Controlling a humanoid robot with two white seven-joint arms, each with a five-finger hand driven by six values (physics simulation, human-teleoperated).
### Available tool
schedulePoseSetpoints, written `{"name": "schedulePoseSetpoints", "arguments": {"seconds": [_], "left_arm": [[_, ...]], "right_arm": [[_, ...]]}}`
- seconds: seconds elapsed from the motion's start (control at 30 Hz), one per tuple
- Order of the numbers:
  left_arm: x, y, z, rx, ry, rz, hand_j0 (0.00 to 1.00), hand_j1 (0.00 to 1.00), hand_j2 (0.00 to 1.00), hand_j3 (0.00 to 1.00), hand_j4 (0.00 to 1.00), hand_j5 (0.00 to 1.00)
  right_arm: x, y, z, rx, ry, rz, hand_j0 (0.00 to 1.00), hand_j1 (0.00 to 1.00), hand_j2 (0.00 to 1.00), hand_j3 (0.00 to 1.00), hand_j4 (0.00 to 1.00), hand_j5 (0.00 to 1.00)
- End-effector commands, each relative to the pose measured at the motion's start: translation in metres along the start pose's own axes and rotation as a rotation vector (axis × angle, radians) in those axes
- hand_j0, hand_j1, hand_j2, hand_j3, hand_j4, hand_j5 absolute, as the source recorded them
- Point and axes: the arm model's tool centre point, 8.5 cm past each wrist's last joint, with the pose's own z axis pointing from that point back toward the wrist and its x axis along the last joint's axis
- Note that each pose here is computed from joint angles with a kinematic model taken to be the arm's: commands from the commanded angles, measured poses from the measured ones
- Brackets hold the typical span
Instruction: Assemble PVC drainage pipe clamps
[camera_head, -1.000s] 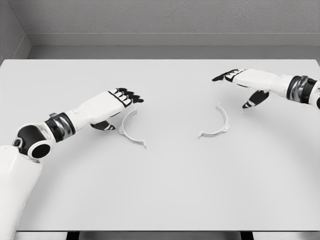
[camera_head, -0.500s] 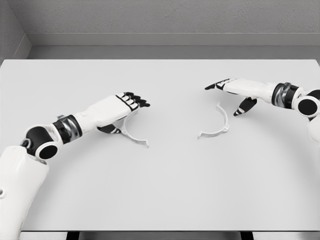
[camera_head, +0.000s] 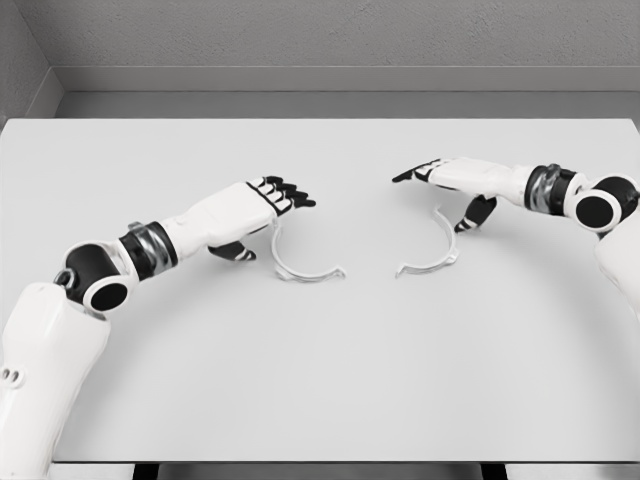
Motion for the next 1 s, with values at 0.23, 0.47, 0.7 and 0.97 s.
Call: {"name": "schedulePoseSetpoints", "arguments": {"seconds": [0.23,0.47,0.7,0.97], "left_arm": [[0.005,-0.004,-0.014,0.019,-0.010,0.048,1.00,1.00,1.00,1.00,1.00,1.00],[0.007,-0.004,-0.015,0.018,-0.014,0.048,1.00,1.00,1.00,1.00,1.00,1.00],[0.004,-0.004,-0.013,0.020,-0.007,0.049,1.00,1.00,1.00,1.00,1.00,1.00],[0.001,-0.009,-0.013,0.006,0.000,0.059,1.00,1.00,1.00,1.00,1.00,1.00]], "right_arm": [[0.012,0.001,-0.013,-0.001,-0.032,-0.003,1.00,1.00,1.00,1.00,1.00,1.00],[0.026,-0.009,-0.015,-0.024,-0.072,0.028,1.00,1.00,1.00,1.00,1.00,1.00],[0.045,-0.011,-0.026,-0.022,-0.120,0.061,1.00,1.00,1.00,1.00,1.00,1.00],[0.056,-0.014,-0.030,-0.031,-0.148,0.076,1.00,1.00,1.00,1.00,1.00,1.00]]}}
